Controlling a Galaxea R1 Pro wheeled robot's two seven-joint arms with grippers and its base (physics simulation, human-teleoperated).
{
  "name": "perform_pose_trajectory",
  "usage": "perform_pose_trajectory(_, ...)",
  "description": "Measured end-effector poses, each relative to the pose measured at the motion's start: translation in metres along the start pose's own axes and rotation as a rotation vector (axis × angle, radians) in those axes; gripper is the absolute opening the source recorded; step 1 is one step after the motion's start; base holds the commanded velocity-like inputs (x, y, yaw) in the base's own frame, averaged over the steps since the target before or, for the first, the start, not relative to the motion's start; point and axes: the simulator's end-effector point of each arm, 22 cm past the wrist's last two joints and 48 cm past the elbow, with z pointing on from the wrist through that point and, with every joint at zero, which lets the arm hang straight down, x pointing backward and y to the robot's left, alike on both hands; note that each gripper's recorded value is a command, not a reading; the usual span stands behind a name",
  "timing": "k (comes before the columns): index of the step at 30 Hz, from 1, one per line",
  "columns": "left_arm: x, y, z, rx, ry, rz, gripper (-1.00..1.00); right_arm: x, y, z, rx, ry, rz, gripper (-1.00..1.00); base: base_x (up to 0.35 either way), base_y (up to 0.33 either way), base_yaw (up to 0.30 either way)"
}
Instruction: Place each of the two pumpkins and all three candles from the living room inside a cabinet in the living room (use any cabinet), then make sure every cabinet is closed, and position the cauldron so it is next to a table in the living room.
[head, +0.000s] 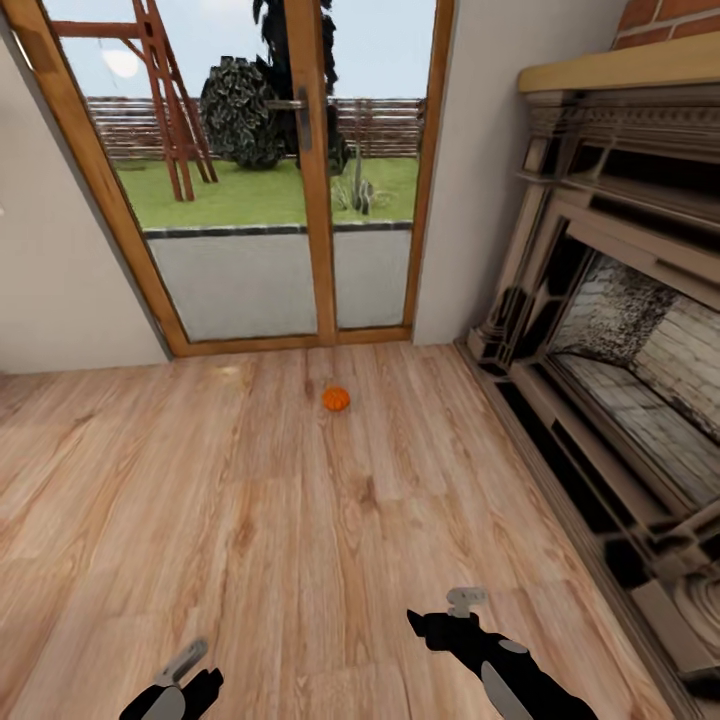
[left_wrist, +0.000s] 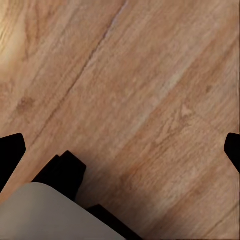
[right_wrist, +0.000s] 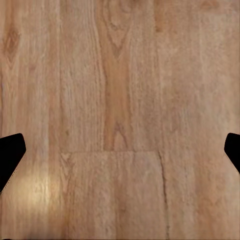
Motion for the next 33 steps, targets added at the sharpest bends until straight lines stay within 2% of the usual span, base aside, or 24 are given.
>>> perform_pose_trajectory(16,0.0013,-0.0010,0.0000,0.001,0.002,0.000,1.00,-0.0001,0.0005,0.0001,-0.001,0.000,0.000,1.00,0.338,0.002,0.000)
perform_pose_trajectory(26,0.0013,-0.0009,0.0000,0.001,0.002,0.000,1.00,-0.0001,0.0000,0.0000,0.000,0.000,0.001,1.00,0.325,0.102,0.000)
perform_pose_trajectory(33,0.0012,-0.0009,0.0003,0.000,0.002,0.000,1.00,0.0000,-0.0002,0.0003,0.000,0.000,0.002,1.00,0.147,0.122,0.000)
